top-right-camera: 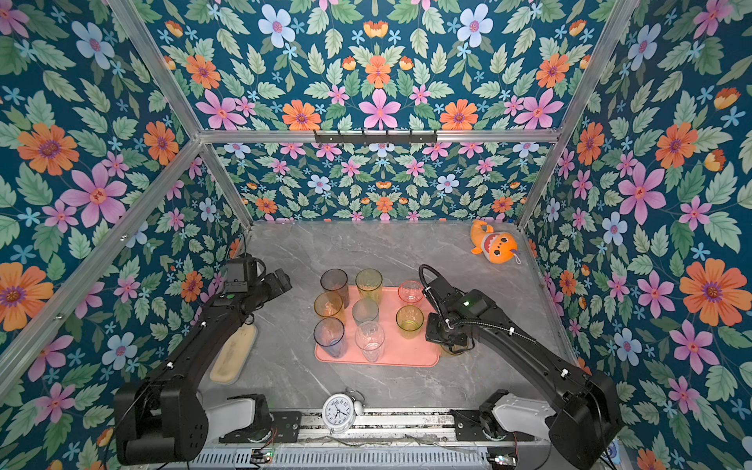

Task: Place the glasses into the tray
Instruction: Place the glass on the tray.

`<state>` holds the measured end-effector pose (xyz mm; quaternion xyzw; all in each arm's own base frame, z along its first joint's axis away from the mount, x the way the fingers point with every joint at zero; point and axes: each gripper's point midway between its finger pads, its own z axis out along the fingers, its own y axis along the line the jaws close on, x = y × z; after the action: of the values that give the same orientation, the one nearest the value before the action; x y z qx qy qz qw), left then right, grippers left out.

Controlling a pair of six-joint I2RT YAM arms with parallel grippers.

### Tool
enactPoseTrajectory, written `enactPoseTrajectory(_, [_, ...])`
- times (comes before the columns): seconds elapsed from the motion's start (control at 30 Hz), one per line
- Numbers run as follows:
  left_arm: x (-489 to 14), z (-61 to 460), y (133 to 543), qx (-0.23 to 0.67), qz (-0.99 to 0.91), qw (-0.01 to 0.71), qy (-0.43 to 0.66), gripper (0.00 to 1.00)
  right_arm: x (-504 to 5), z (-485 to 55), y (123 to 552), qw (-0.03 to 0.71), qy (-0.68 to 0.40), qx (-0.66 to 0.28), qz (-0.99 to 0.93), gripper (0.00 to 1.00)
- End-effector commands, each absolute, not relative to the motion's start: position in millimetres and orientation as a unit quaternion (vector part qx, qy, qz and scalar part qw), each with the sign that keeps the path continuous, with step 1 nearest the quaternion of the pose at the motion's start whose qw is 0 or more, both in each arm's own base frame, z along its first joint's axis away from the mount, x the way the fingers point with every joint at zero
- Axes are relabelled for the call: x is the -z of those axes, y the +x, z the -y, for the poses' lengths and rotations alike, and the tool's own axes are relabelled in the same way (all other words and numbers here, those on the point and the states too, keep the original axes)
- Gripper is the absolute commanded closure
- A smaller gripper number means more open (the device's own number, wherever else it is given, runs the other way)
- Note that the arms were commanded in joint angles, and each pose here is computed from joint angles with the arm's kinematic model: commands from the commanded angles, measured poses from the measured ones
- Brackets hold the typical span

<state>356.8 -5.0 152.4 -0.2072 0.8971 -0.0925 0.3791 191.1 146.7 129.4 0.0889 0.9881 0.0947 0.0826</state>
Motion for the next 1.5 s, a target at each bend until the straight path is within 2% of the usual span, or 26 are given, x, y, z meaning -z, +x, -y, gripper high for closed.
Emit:
enactPoseTrajectory(0.0, [-155, 3, 358, 0.089, -0.896, 0.384, -0.207, 0.04, -129, -159, 191, 0.085, 0.079, -0.099, -0.988, 1.00])
enactPoseTrajectory(0.7, [-154, 3, 357, 0.088, -0.896, 0.383, -0.206, 0.04, -106, -225, 189, 0.064, 0.011, -0.109, -0.992, 1.00])
enactPoseTrajectory(1.47, [-156, 3, 358, 0.086, -0.897, 0.383, -0.204, 0.04, -95, -240, 190, 0.044, 0.002, -0.102, -0.994, 1.00])
